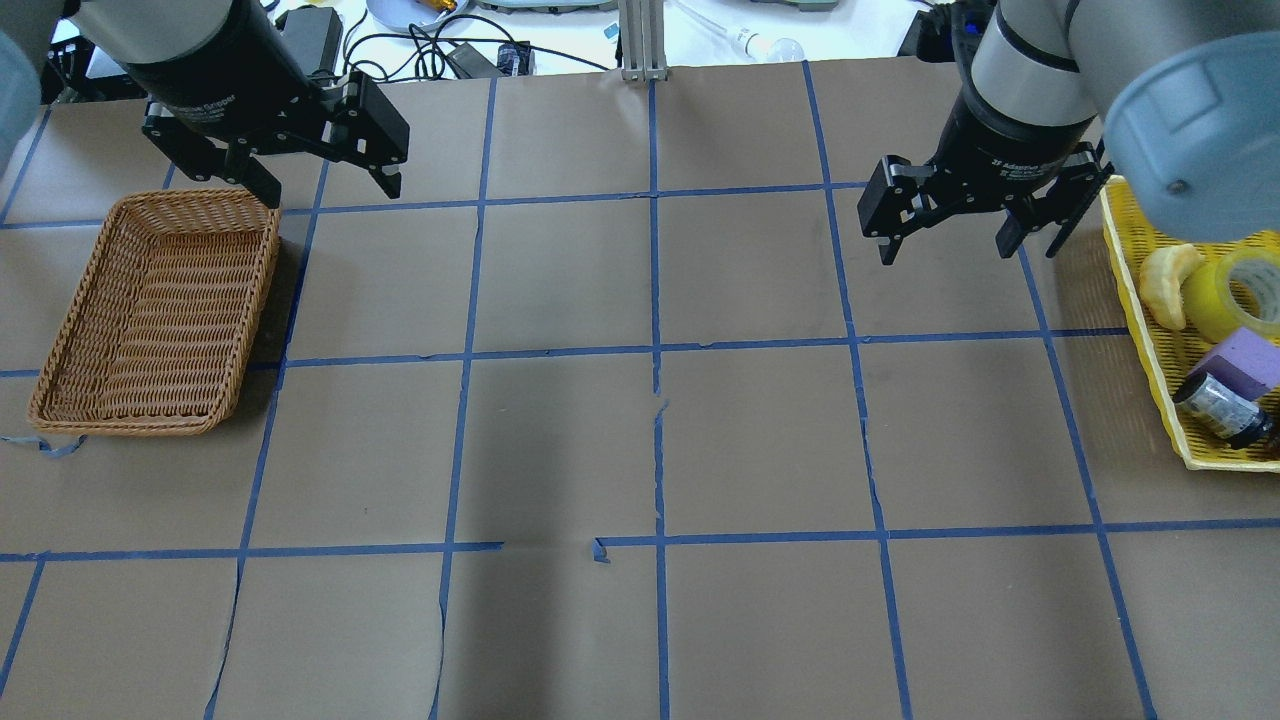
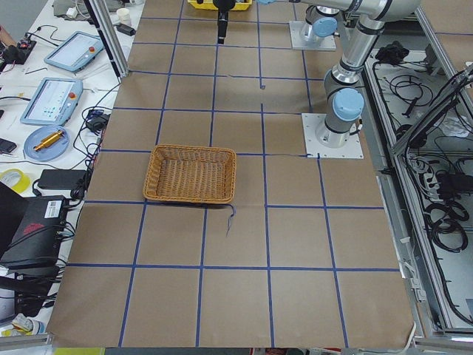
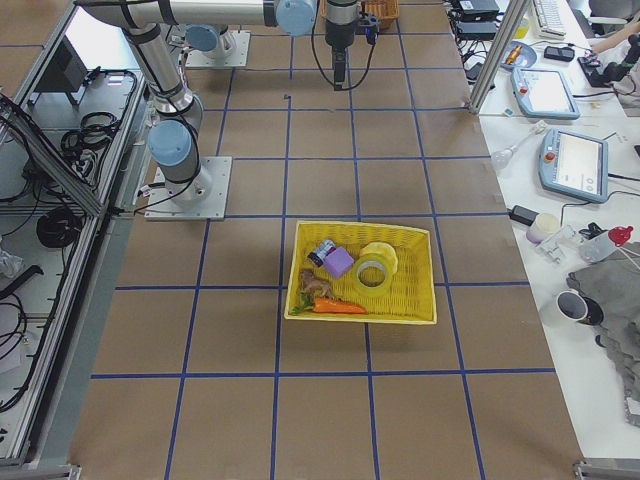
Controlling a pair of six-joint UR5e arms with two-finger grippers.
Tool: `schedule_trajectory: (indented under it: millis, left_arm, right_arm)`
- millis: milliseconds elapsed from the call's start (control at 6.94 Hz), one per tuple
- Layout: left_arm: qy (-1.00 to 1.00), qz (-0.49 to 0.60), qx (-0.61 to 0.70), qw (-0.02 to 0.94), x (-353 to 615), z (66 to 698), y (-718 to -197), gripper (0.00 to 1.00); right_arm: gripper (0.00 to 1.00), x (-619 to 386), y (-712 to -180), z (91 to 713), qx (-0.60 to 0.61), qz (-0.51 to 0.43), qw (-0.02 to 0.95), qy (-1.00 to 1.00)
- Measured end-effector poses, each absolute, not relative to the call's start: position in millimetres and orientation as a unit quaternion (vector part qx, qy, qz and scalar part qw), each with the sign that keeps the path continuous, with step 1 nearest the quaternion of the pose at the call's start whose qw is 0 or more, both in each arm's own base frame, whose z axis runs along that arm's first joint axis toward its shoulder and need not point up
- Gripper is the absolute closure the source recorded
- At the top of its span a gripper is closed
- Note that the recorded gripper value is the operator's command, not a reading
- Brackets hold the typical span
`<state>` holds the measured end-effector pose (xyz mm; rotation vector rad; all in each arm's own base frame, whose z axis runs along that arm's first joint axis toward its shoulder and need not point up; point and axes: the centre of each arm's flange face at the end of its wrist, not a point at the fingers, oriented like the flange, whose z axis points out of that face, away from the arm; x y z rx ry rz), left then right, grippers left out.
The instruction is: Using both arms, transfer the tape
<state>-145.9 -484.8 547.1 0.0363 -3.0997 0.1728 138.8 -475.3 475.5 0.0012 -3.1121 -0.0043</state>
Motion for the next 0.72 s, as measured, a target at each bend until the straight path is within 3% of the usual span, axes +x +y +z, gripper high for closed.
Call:
schedule_trajectory:
  millis: [720]
  left_arm:
    - [-0.998, 0.053, 0.012, 0.018, -144.9, 547.3, -483.4, 0.0]
  right_arm:
    - [0.0, 138.5, -470.9, 475.8, 0.003, 0.0, 0.014, -1.0]
